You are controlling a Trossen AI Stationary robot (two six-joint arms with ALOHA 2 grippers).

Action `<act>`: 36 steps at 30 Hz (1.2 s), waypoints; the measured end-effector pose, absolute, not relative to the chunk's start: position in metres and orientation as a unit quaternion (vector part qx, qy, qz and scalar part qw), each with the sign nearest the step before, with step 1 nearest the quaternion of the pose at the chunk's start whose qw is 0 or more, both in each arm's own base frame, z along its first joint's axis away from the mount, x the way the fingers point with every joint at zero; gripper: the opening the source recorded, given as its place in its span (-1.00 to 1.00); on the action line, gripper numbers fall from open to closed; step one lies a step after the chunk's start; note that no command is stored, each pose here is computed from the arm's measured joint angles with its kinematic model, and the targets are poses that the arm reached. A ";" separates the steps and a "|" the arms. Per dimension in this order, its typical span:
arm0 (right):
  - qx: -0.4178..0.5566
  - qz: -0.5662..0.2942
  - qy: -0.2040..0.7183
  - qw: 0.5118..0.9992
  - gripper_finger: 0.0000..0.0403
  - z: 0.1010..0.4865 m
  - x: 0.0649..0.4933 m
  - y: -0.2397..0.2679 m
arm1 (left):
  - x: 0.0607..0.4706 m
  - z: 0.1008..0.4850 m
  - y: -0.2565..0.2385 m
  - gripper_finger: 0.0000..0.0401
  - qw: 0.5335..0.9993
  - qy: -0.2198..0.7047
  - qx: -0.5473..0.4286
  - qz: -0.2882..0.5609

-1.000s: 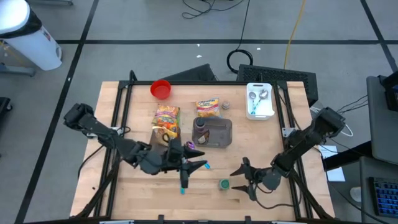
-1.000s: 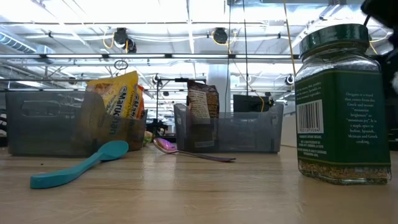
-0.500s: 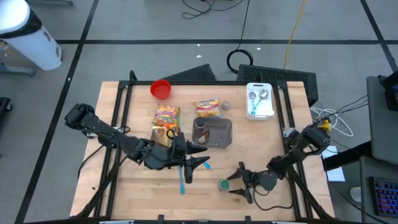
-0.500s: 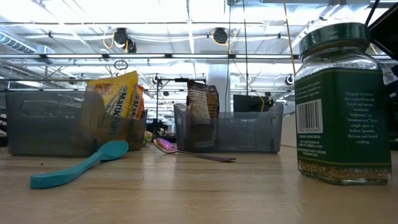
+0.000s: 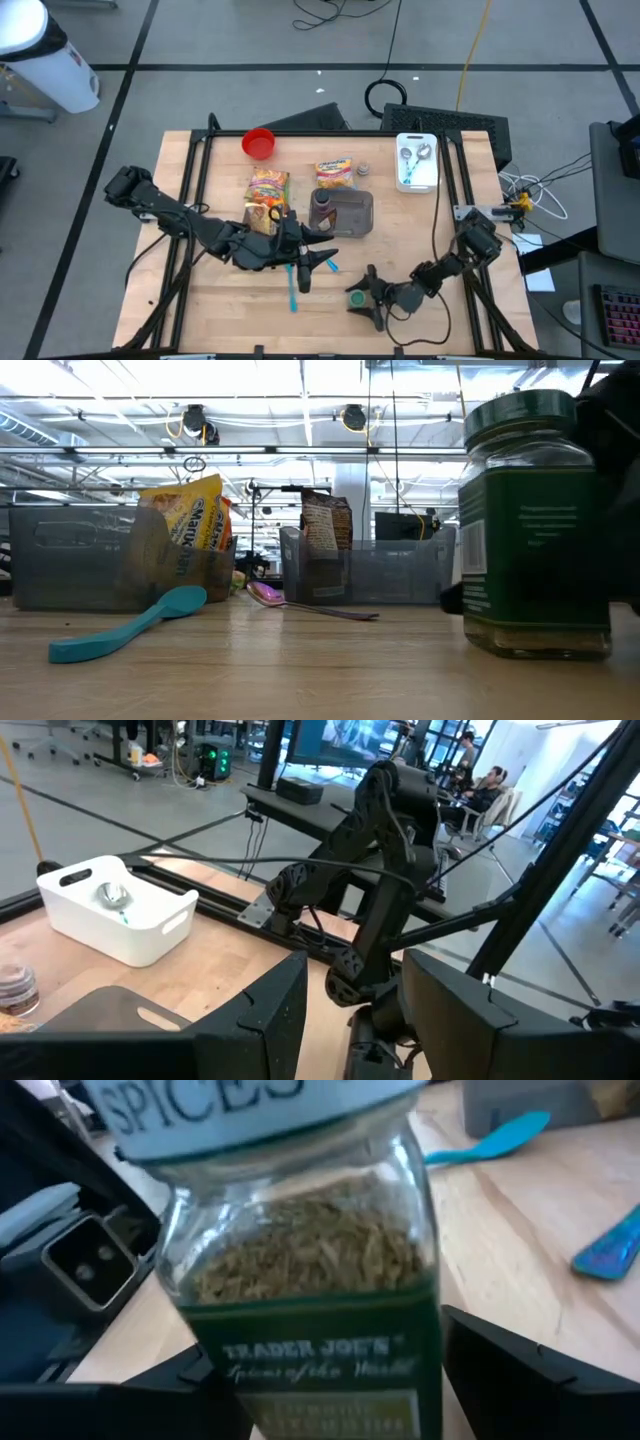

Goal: Pick & Place Food Item
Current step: Put the green spice bottle into the right black bin

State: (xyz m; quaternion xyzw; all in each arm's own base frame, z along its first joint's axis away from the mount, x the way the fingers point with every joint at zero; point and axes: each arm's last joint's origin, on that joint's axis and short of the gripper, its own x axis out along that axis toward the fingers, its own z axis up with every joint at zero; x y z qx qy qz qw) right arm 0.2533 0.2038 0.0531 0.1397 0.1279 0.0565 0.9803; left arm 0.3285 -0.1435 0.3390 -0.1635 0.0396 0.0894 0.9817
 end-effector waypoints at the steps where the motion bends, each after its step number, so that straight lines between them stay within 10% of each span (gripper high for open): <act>1: 0.140 0.055 0.124 0.981 0.33 0.053 0.256 0.204 | 0.328 0.339 -0.143 -0.13 0.981 0.040 -0.165 0.090; 25: 0.137 0.049 0.148 0.978 -0.03 0.048 0.254 0.205 | 0.329 0.331 -0.141 -0.13 0.981 0.082 -0.161 0.066; 36: 0.172 0.080 0.158 0.969 -0.03 0.106 0.257 0.203 | 0.330 0.327 -0.136 -0.13 0.981 0.104 -0.146 0.076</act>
